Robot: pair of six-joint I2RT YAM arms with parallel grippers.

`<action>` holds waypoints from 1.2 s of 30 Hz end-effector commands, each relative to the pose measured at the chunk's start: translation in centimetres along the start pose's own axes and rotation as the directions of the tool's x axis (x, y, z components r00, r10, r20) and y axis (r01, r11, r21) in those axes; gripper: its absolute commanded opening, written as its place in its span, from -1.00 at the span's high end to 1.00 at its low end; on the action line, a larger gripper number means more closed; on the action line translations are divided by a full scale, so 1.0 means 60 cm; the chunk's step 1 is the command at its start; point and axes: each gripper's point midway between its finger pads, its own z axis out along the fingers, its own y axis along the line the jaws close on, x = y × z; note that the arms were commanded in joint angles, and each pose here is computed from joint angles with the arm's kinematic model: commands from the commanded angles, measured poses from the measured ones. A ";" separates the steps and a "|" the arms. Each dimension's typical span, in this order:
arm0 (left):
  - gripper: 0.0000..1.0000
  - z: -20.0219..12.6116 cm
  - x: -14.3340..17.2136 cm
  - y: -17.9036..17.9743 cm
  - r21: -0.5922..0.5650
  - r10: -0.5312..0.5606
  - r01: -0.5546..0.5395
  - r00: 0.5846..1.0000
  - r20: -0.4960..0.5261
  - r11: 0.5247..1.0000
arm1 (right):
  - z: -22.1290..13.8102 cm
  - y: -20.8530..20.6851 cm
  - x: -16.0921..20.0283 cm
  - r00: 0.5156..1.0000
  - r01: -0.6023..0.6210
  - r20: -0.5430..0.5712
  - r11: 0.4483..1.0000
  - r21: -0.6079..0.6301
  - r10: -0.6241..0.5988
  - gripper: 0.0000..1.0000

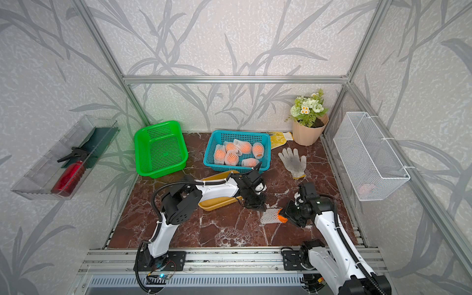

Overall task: Remove foam nets from oranges
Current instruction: Remove the foam net from the orange, then place the foam net into the storage box.

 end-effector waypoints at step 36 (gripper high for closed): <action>1.00 -0.170 -0.015 -0.032 -0.092 0.087 -0.074 0.985 0.151 0.993 | -0.012 0.018 -0.073 0.993 -0.020 0.115 1.000 0.015 0.018 0.30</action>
